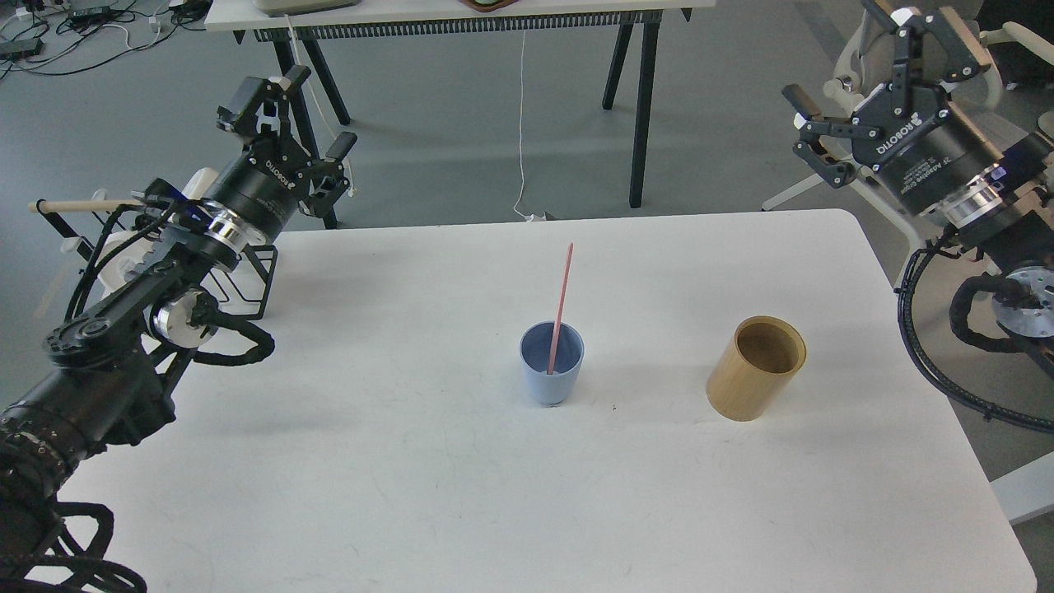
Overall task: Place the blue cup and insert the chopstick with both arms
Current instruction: 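Release the pink stick and raise the right gripper back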
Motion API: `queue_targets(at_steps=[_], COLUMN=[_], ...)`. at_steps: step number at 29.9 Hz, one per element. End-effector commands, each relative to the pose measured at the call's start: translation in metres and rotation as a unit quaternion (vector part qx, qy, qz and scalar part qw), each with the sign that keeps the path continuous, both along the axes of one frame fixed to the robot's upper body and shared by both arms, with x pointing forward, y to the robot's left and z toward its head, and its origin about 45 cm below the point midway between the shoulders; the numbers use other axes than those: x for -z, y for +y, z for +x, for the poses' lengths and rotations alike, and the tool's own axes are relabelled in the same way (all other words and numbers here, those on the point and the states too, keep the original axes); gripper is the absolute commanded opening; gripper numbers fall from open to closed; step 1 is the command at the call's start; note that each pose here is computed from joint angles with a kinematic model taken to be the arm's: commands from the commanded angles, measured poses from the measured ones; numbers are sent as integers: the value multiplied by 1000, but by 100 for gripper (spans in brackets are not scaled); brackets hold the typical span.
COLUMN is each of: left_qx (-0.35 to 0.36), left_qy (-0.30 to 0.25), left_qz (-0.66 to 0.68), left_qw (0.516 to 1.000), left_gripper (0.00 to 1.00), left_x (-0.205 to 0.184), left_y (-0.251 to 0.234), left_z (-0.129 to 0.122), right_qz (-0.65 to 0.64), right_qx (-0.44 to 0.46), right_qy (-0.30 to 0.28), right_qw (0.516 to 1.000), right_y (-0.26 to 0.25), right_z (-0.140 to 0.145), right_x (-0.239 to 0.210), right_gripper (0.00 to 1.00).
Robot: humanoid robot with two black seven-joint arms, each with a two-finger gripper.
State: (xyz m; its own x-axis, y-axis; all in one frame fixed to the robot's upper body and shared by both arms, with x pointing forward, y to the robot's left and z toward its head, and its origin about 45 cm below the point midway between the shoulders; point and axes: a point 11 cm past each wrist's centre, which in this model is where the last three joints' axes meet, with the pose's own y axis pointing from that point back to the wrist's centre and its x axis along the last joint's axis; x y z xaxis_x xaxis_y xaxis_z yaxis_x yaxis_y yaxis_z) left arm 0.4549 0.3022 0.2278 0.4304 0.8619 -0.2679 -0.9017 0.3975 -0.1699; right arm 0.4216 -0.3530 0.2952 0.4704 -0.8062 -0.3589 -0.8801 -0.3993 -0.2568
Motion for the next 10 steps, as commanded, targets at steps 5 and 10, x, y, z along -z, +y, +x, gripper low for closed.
queue_targets(at_steps=[5,10], left_qx=[-18,-23], left_qy=[15,25], left_qz=[10,11], left_qw=[1000,999], left_gripper=[99,99], left_x=[11,21], left_y=[23,27], left_z=[-9,-15], right_qz=[49,56], right_qx=[33,28], right_qy=[15,18], right_qw=[998,998], right_y=[-11,-4], right_z=[4,5], right_x=[11,14], right_gripper=[100,100])
